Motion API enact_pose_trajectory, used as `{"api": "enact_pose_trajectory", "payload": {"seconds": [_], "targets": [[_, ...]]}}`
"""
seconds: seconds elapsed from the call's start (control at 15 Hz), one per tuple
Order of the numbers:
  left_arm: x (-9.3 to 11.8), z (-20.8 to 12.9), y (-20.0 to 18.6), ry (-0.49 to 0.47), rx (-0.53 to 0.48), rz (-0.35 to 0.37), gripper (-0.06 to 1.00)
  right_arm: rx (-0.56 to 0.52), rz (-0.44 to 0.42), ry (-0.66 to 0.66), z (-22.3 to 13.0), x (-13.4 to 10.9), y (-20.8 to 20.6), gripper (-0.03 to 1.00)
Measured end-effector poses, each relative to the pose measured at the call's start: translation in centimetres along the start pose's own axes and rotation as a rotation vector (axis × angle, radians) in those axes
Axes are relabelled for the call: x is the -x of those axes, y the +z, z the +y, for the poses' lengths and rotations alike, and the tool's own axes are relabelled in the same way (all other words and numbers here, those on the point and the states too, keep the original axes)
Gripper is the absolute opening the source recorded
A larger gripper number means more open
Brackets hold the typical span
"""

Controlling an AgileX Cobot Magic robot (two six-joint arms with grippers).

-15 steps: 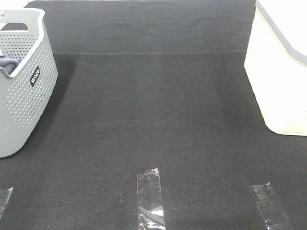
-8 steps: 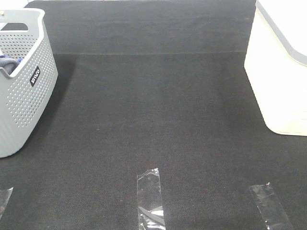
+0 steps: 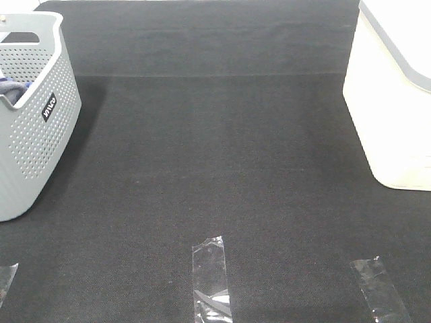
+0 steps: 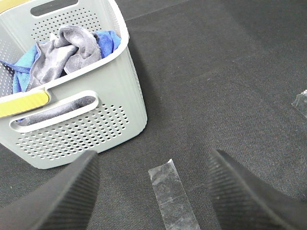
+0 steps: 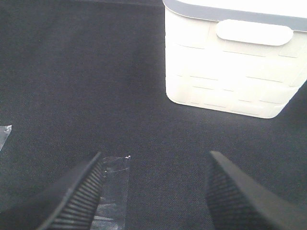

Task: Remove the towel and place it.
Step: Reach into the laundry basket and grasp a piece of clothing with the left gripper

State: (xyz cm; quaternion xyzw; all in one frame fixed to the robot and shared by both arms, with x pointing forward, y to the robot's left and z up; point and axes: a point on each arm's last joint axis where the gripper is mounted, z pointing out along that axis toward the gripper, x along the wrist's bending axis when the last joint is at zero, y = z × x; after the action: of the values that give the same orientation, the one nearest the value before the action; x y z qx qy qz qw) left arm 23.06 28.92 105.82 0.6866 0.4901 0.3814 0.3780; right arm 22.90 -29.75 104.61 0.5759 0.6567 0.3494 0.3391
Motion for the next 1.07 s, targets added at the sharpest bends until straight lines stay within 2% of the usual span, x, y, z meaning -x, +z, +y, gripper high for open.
{"api": "enact_pose_trajectory", "payload": {"seconds": [0.67, 0.87, 0.93, 1.07], "targets": [[-0.1, 0.2, 0.0, 0.001, 0.010, 0.006, 0.63, 0.000, 0.000, 0.000, 0.0, 0.0, 0.0, 0.59], [-1.3, 2.4, 0.9, 0.017, 0.030, 0.069, 0.63, 0.000, 0.000, 0.000, 0.0, 0.0, 0.0, 0.59], [-1.3, 2.4, 0.9, 0.017, 0.030, 0.069, 0.63, 0.000, 0.000, 0.000, 0.0, 0.0, 0.0, 0.59], [-2.5, 4.2, 3.0, -0.011, 0.023, 0.128, 0.63, 0.000, 0.000, 0.000, 0.0, 0.0, 0.0, 0.59]]}}
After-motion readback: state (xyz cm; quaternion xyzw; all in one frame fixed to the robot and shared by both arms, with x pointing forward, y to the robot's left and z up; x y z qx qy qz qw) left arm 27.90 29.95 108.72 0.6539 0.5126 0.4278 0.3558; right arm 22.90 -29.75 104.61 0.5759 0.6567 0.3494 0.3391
